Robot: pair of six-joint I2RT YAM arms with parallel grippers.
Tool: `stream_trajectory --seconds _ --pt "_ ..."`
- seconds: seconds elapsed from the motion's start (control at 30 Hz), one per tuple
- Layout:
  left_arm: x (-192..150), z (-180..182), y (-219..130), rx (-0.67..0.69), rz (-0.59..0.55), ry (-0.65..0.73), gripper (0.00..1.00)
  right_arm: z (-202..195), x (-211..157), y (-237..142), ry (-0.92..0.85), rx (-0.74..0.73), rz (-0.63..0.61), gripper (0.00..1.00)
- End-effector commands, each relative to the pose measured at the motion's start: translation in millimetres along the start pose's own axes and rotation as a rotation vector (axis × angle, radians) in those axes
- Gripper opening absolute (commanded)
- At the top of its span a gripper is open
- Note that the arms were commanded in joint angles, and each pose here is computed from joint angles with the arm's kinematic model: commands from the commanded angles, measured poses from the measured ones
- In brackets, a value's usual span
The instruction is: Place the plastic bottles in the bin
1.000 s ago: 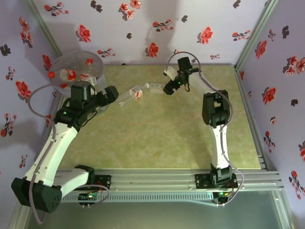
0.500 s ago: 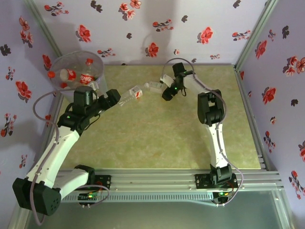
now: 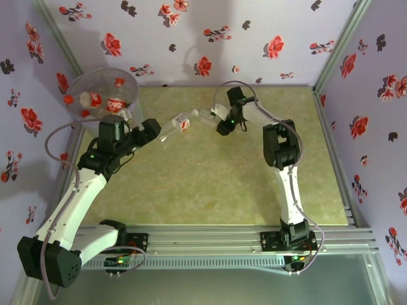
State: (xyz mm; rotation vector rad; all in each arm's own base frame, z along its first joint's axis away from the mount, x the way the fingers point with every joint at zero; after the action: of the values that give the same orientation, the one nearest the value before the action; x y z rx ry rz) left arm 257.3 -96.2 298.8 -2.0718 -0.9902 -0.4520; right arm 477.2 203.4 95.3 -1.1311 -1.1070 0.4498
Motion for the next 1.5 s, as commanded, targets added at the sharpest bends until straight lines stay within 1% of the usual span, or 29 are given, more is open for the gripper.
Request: stream_trajectory --seconds 0.0,0.07,0.23,0.3,0.33,0.37,0.47,0.63,0.73,0.8,1.03,1.13,1.47 --pt "3.4 -8.0 -3.4 -0.051 -0.026 -0.013 0.97 7.8 8.4 -31.7 -0.005 -0.04 -0.038 0.38" --pt "4.1 -8.9 -1.0 -0.058 -0.029 -0.023 0.97 13.5 8.7 -41.9 0.012 -0.04 -0.065 0.34" --pt "4.0 -12.1 11.0 -0.1 -0.02 -0.055 0.98 30.4 6.9 -73.4 0.088 -0.072 -0.125 0.34" --pt "3.7 -14.8 18.1 -0.124 -0.014 -0.068 0.98 45.2 8.6 -86.2 0.134 -0.071 -0.198 0.33" --pt "3.3 -16.4 22.5 -0.137 -0.009 -0.075 0.98 54.5 10.9 -92.9 0.157 -0.071 -0.247 0.29" --pt "3.1 -19.1 26.5 -0.154 -0.004 -0.08 0.98 64.7 11.5 -98.1 0.182 -0.072 -0.294 0.28" --pt "-1.0 -30.7 40.2 -0.203 0.019 -0.078 0.99 99.0 17.7 -109.1 0.233 -0.045 -0.42 0.29" --pt "-18.9 -55.8 67.0 -0.28 0.084 -0.067 1.0 148.4 25.6 -114.4 0.288 0.036 -0.568 0.28" --pt "-28.6 -63.5 82.1 -0.303 0.112 -0.072 1.0 167.2 30.5 -119.3 0.289 0.076 -0.61 0.29" --pt "-33.0 -66.0 90.4 -0.324 0.116 -0.091 1.0 177.5 31.7 -119.8 0.276 0.1 -0.612 0.29" --pt "-37.7 -66.6 109.4 -0.343 0.114 -0.125 1.0 198.0 31.7 -132.1 0.24 0.182 -0.67 0.29" --pt "-38.3 -69.6 114.8 -0.351 0.12 -0.127 0.96 203.6 31.5 -133.1 0.227 0.2 -0.668 0.29" --pt "-37.6 -74.9 117.4 -0.363 0.132 -0.12 0.66 204.6 32.6 -127.0 0.223 0.231 -0.663 0.31"
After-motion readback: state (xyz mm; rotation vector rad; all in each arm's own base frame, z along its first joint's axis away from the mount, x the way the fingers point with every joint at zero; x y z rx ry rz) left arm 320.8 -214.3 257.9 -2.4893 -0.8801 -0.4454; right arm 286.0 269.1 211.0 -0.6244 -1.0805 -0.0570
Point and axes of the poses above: each hand's point on the last joint's axis, 136 mm out from that joint toward the fingers, its own y axis out along the fingers, its own z axis along the line the jaws close on, x = y × z, the point moved 8 cm from there along -y, back along the fingers, and after that the axes turned 1 degree about y, right-handed, at the moved point
